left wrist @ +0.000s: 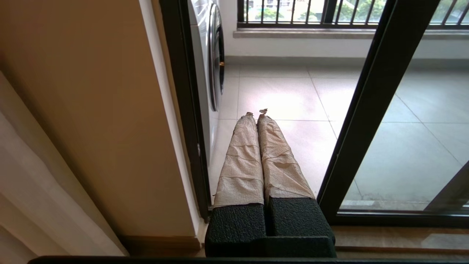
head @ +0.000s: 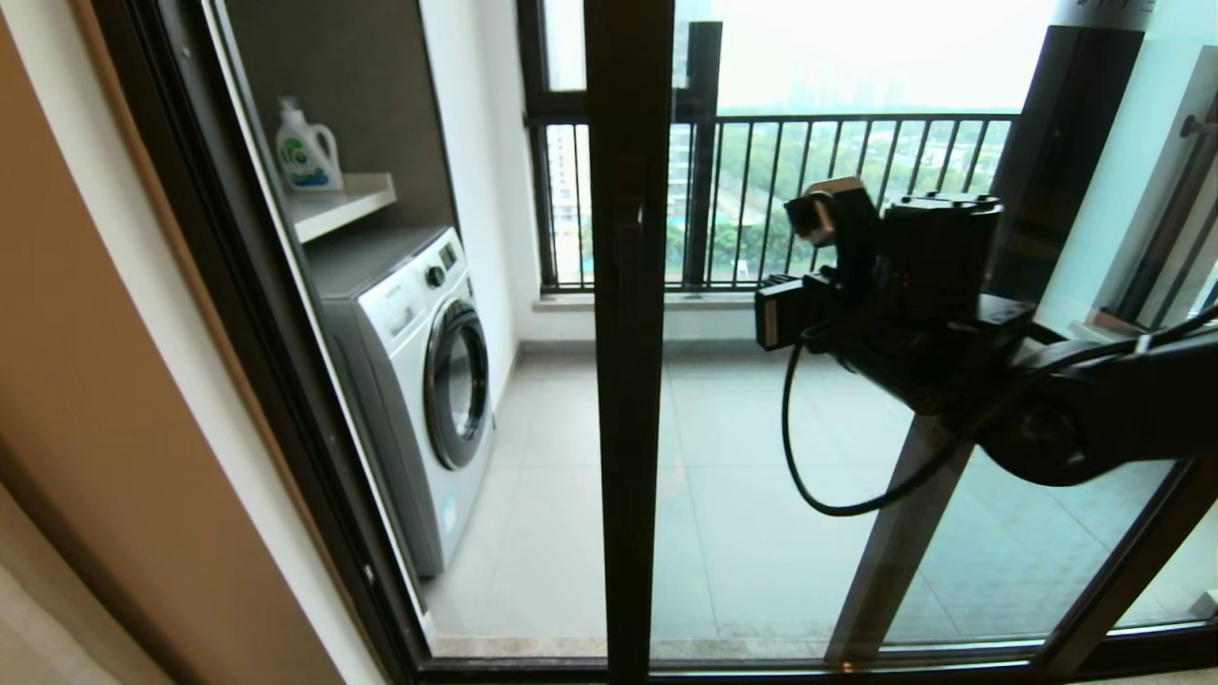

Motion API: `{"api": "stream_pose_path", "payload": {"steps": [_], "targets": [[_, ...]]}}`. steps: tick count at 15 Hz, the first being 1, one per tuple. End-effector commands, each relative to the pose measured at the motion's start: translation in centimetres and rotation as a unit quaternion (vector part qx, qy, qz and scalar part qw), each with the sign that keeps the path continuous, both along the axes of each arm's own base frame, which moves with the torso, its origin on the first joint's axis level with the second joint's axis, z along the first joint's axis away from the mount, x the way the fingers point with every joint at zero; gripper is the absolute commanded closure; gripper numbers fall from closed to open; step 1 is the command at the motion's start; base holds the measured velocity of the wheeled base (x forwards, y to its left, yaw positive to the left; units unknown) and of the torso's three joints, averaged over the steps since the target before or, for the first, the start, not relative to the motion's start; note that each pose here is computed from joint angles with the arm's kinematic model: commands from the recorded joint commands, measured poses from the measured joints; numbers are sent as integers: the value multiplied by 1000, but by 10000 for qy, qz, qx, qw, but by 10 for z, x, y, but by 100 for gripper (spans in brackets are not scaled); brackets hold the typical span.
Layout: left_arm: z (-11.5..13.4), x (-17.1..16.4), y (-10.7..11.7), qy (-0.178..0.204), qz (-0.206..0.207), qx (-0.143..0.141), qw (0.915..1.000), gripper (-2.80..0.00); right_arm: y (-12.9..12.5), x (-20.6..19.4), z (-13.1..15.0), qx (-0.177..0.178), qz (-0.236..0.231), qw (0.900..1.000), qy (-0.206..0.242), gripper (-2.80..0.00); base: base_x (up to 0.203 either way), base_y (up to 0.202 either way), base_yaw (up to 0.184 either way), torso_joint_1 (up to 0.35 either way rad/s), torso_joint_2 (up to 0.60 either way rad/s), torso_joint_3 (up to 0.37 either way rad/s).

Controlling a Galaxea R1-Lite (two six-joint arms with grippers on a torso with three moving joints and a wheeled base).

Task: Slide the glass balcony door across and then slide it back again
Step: Close the slid door

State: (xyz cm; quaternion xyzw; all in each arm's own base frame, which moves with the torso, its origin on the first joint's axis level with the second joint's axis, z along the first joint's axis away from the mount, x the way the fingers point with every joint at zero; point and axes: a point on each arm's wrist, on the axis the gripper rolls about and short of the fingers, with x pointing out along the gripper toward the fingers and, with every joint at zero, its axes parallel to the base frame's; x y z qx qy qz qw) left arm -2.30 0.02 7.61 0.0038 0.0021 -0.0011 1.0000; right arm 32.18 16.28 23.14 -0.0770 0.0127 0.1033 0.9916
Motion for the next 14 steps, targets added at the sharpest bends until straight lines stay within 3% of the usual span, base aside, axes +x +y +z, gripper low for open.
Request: {"api": "stream_pose_path", "payload": {"steps": [1,6,10,12,14], "targets": [[0,0,0,9,10,0,10000,0,-40,-67,43,260,-81,9982,-537,0,0,0,0,0,0,0],[0,0,0,9,0,0,10000,0,-119,-217,75,638,-383,9875,-1389,0,0,0,0,0,0,0],[0,0,0,9,3,0,10000,0,-170,-317,65,494,-1119,9825,-1407,0,0,0,0,0,0,0],[0,0,0,9,8,0,10000,0,-175,-352,63,304,-2003,9663,-1587,0,0,0,0,0,0,0],[0,0,0,9,3,0,10000,0,-168,-394,60,157,-2430,9467,-2108,0,0,0,0,0,0,0]]}}
